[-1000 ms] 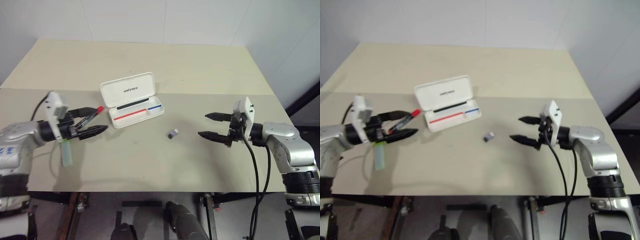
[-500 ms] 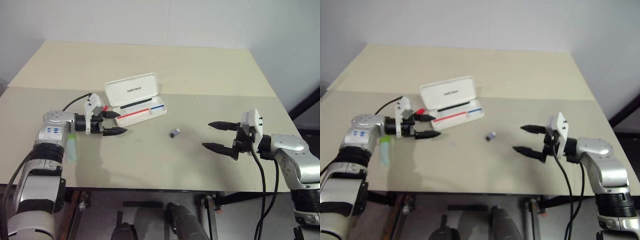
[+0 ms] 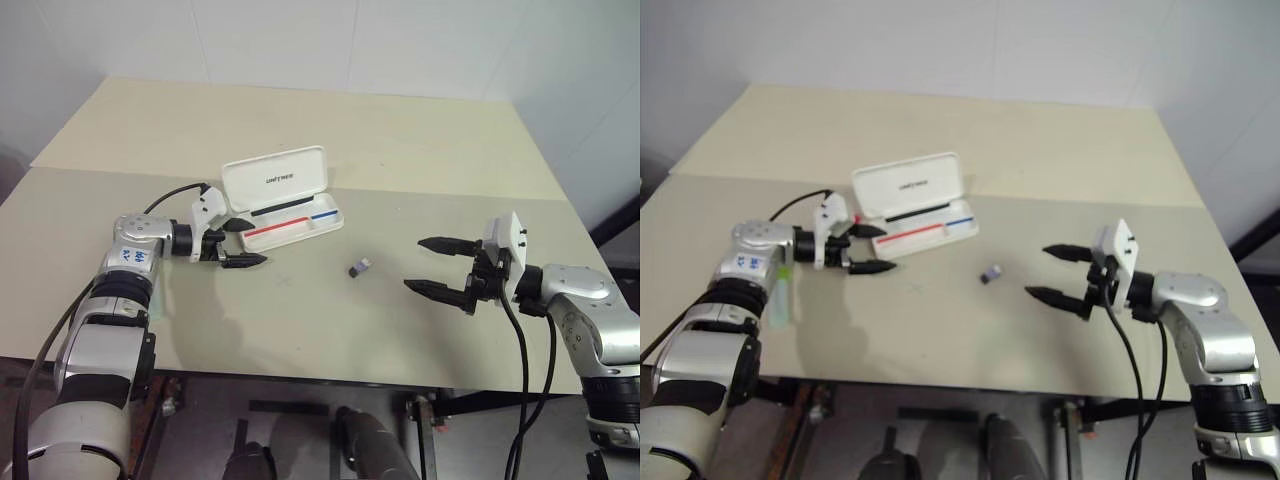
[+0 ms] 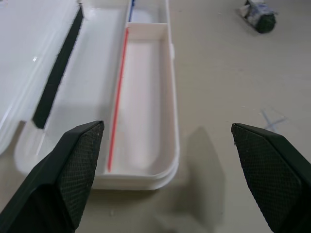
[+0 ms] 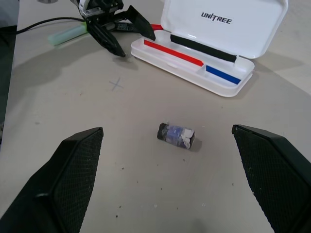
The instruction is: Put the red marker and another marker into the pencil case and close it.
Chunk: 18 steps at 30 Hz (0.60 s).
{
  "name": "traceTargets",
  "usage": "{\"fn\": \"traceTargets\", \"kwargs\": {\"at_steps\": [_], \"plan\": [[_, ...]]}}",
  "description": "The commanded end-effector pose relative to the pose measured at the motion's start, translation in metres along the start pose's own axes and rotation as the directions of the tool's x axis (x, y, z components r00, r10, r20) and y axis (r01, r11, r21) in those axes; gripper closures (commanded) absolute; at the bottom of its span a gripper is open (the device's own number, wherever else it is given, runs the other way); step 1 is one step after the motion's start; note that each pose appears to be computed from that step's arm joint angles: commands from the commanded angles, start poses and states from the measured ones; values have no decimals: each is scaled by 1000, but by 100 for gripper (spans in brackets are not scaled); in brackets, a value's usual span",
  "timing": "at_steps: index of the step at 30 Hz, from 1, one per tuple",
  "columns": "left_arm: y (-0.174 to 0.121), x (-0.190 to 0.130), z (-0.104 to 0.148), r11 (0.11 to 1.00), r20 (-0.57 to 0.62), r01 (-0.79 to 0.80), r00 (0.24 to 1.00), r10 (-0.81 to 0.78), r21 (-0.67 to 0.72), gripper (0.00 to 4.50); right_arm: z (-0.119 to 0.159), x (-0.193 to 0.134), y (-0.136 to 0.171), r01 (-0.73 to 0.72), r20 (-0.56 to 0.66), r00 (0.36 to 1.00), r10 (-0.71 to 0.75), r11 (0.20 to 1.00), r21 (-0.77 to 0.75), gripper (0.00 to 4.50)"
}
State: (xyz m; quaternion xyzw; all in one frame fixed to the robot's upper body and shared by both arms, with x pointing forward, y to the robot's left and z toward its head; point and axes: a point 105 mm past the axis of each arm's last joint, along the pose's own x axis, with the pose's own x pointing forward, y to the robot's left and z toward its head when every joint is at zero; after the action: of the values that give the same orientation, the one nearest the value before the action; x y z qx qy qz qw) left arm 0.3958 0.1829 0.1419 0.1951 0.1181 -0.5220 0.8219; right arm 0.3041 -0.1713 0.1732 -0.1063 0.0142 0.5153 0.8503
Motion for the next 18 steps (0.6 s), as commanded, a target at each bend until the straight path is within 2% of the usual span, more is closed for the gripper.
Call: {"fn": "traceTargets", "kwargs": {"at_steps": [1, 4, 14, 18], "plan": [[-6, 7, -3, 999, -26, 49, 998, -49, 0, 23, 10, 1, -1, -1, 19, 1000, 2, 999, -41, 0], [-8, 8, -6, 998, -36, 60, 998, -60, -9, 98, 9, 2, -2, -2, 17, 1000, 3, 999, -42, 0], [-6, 6, -6, 998, -43, 53, 998, -54, -20, 443, 10, 5, -4, -4, 16, 1000, 5, 999, -47, 0], [-3, 3, -2, 999, -36, 48, 998, -48, 0, 449, 11, 6, -5, -6, 17, 1000, 7, 999, -50, 0]]}}
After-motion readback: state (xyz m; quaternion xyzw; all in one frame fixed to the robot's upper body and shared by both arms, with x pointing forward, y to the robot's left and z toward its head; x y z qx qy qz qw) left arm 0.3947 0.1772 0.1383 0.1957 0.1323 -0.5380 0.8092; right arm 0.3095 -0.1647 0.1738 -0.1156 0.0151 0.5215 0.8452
